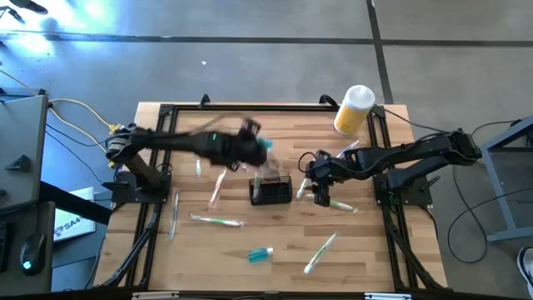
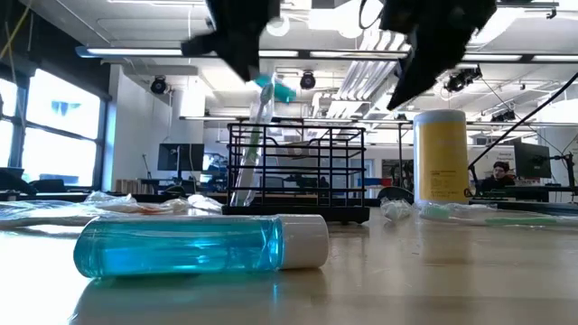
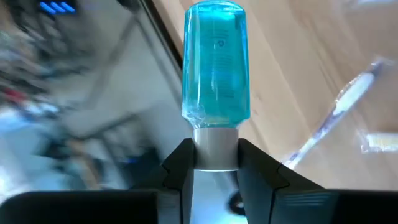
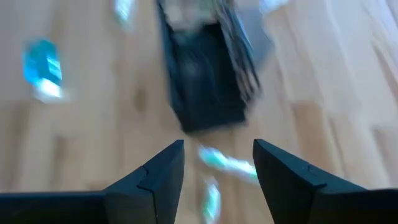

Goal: Pick & Place toothbrushing station
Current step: Put the top blue mouthwash into the black mesh organizer

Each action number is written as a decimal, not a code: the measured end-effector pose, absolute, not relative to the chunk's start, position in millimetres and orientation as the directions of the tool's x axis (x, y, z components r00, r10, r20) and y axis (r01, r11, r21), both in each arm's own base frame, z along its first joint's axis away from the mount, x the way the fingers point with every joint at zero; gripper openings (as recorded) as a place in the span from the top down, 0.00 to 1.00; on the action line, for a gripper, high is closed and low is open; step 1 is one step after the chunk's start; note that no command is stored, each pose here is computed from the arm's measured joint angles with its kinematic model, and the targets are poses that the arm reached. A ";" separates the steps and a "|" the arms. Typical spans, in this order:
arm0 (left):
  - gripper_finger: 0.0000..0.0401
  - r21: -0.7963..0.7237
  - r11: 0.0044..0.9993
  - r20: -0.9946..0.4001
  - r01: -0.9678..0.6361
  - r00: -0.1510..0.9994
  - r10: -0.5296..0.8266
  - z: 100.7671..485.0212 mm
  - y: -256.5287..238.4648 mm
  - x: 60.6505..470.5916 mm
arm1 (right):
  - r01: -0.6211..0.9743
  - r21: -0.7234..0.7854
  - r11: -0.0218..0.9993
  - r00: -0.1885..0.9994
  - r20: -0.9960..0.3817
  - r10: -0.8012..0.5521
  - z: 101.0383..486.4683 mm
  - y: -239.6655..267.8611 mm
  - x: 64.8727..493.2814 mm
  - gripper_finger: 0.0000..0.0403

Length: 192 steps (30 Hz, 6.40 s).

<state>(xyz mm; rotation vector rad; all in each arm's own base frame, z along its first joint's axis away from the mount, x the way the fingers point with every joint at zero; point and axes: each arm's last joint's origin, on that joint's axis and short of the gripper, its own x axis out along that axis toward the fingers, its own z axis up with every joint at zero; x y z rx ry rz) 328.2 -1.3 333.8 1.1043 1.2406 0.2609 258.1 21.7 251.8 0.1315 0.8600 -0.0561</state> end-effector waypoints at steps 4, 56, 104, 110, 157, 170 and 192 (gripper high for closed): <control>0.79 0.822 0.341 -0.548 0.456 0.470 0.692 335.6 -57.0 323.6 | 0.008 0.124 0.992 0.743 -0.664 0.077 261.0 24.4 267.3 0.54; 0.79 0.870 0.103 -0.448 0.483 0.684 0.575 320.3 -132.0 347.7 | -0.115 0.388 0.914 0.869 -0.406 0.282 268.0 32.8 302.1 0.31; 0.60 0.707 0.703 -0.481 0.073 0.779 0.402 380.2 -104.9 304.7 | -0.126 0.278 0.952 0.859 -0.449 0.245 263.8 31.5 300.3 0.83; 0.60 0.200 0.980 -0.521 0.017 0.849 0.092 398.0 -71.5 307.5 | -0.115 0.254 0.960 0.866 -0.448 0.222 263.9 29.9 300.6 0.83; 0.60 -0.025 0.999 -0.661 0.044 0.749 -0.049 357.3 -48.0 345.1 | -0.137 0.257 0.957 0.859 -0.450 0.244 264.0 30.0 300.3 0.83; 0.60 -0.020 0.999 -0.674 0.040 0.738 -0.043 346.4 -49.5 356.0 | -0.148 0.263 0.953 0.857 -0.447 0.256 264.4 30.3 300.4 0.83; 0.78 0.001 0.998 -0.669 0.062 0.742 -0.045 343.3 -50.1 360.1 | -0.151 0.263 0.953 0.849 -0.459 0.261 263.1 30.6 299.7 0.82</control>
